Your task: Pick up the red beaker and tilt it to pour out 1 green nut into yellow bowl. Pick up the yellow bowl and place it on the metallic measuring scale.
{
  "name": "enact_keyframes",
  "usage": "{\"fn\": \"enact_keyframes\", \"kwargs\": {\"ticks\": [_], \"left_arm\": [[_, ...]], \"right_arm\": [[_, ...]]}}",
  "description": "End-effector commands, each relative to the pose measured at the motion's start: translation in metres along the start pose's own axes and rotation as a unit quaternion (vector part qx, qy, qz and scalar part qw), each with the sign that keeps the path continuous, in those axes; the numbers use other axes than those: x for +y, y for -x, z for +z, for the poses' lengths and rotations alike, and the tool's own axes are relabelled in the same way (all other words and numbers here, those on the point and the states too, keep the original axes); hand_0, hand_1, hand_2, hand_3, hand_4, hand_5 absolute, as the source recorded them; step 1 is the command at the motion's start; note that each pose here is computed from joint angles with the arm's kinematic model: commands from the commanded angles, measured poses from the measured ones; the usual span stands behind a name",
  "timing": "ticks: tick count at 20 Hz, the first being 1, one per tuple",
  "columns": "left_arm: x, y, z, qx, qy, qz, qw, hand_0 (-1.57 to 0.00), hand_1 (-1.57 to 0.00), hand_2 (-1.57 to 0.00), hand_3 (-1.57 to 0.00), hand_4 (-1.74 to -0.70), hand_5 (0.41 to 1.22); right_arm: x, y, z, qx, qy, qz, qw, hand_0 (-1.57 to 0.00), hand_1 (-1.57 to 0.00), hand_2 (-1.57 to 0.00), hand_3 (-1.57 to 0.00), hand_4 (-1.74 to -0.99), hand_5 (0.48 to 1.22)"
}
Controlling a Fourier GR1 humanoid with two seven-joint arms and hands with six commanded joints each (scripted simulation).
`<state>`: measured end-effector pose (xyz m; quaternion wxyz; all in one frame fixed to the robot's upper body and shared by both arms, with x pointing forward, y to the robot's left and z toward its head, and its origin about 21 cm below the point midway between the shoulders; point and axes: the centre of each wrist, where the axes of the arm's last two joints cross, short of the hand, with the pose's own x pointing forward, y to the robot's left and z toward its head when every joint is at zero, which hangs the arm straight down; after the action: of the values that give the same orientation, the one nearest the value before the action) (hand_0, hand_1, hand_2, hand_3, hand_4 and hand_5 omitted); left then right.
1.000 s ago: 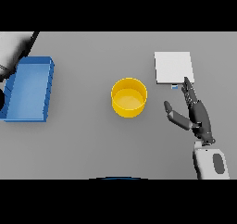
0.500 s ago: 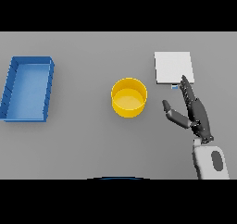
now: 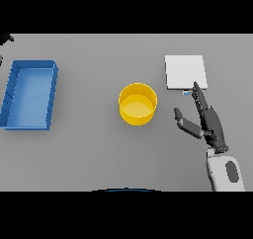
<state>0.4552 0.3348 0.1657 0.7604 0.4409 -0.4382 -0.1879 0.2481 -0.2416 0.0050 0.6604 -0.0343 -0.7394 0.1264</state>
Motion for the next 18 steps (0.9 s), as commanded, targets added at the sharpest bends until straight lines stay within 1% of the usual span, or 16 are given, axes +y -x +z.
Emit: {"fn": "enact_keyframes", "kwargs": {"ticks": [1, 2, 3, 5, 6, 7, 8, 9, 10, 11, 13, 14, 15, 16, 17, 18], "left_arm": [[0.0, 0.005, 0.001, 0.011, -0.006, 0.005, 1.0, -1.57, -1.57, -1.57, -1.51, -1.74, 1.221], [0.001, 0.015, 0.003, 0.014, -0.01, 0.006, 1.0, -1.57, -1.57, -1.57, -1.52, -1.74, 1.221], [-0.004, 0.022, 0.007, 0.012, -0.011, 0.008, 1.0, -1.57, -1.57, -1.57, -1.48, -1.74, 1.221], [-0.011, 0.03, 0.015, 0.011, -0.015, 0.017, 1.0, -1.57, -1.57, -1.57, -1.41, -1.74, 1.221], [-0.017, 0.036, 0.021, 0.011, -0.013, 0.02, 1.0, -1.57, -1.57, -1.57, -1.39, -1.74, 1.221], [-0.017, 0.038, 0.026, 0.008, -0.011, 0.022, 1.0, -1.57, -1.57, -1.57, -1.36, -1.74, 1.221], [-0.017, 0.041, 0.029, 0.008, -0.014, 0.027, 1.0, -1.57, -1.57, -1.57, -1.34, -1.74, 1.221], [-0.02, 0.048, 0.028, 0.021, -0.017, 0.035, 0.999, -1.57, -1.57, -1.57, -1.33, -1.74, 1.19], [-0.022, 0.051, 0.029, 0.022, -0.021, 0.038, 0.999, -1.57, -1.57, -1.57, -1.32, -1.74, 1.146], [-0.027, 0.055, 0.034, 0.018, -0.016, 0.04, 0.999, -1.57, -1.57, -1.57, -1.37, -1.68, 1.106], [-0.03, 0.059, 0.041, 0.011, -0.003, 0.041, 0.999, -1.57, -1.57, -1.57, -1.44, -1.59, 0.962], [-0.033, 0.062, 0.044, 0.009, 0.006, 0.042, 0.999, -1.57, -1.57, -1.57, -1.27, -1.5, 0.896], [-0.036, 0.065, 0.049, 0.008, 0.02, 0.039, 0.999, -1.57, -1.57, -1.57, -1.09, -1.37, 0.847], [-0.037, 0.066, 0.05, 0.008, 0.029, 0.035, 0.999, -1.57, -1.57, -1.57, -0.93, -1.25, 0.81], [-0.036, 0.064, 0.056, -0.003, 0.045, 0.044, 0.998, -1.57, -1.52, -1.41, -0.85, -1.13, 0.779], [-0.035, 0.06, 0.061, -0.011, 0.066, 0.056, 0.996, -1.44, -1.29, -1.16, -0.71, -1.05, 0.757]], "right_arm": [[-0.001, -0.001, 0.0, -0.001, 0.0, -0.002, 1.0, 0.0, 0.0, 0.0, 0.0, -1.304, 0.7], [-0.005, 0.002, 0.001, 0.008, 0.001, -0.002, 1.0, 0.0, 0.0, 0.0, 0.0, -1.304, 0.707], [0.0, 0.001, 0.002, -0.002, -0.003, 0.0, 1.0, 0.0, 0.0, 0.0, 0.0, -1.307, 0.714], [-0.004, 0.001, 0.003, -0.003, -0.003, 0.004, 1.0, 0.0, 0.0, 0.0, 0.0, -1.309, 0.72], [-0.002, 0.002, 0.005, -0.003, -0.002, 0.003, 1.0, 0.0, 0.0, 0.0, 0.0, -1.315, 0.722], [-0.004, 0.001, 0.005, -0.001, -0.002, 0.009, 1.0, 0.0, 0.0, 0.0, 0.0, -1.323, 0.724], [-0.001, 0.002, 0.003, 0.003, -0.002, 0.01, 1.0, 0.0, 0.0, 0.0, 0.0, -1.327, 0.724], [0.0, 0.0, 0.005, -0.006, 0.0, 0.006, 1.0, 0.0, 0.0, 0.0, 0.0, -1.332, 0.723], [0.0, 0.002, 0.007, -0.003, -0.002, 0.005, 1.0, 0.0, 0.0, 0.0, 0.0, -1.335, 0.725], [0.0, 0.003, 0.005, 0.003, -0.002, 0.005, 1.0, 0.0, 0.0, 0.0, 0.0, -1.336, 0.727], [-0.001, 0.001, 0.002, 0.004, 0.002, 0.014, 1.0, 0.0, 0.0, 0.0, 0.0, -1.326, 0.728], [0.0, -0.003, 0.002, -0.007, -0.001, 0.011, 1.0, 0.0, 0.0, 0.0, 0.0, -1.326, 0.73], [0.001, -0.002, -0.001, 0.001, 0.0, 0.011, 1.0, 0.0, 0.0, 0.0, 0.0, -1.326, 0.731], [0.001, -0.001, 0.001, 0.0, -0.002, 0.01, 1.0, 0.0, 0.0, 0.0, 0.0, -1.327, 0.73], [0.003, -0.001, 0.002, -0.002, -0.003, 0.009, 1.0, 0.0, 0.0, 0.0, 0.0, -1.325, 0.731], [0.004, -0.002, 0.003, -0.004, -0.005, 0.012, 1.0, 0.0, 0.0, 0.0, 0.0, -1.32, 0.731]]}}
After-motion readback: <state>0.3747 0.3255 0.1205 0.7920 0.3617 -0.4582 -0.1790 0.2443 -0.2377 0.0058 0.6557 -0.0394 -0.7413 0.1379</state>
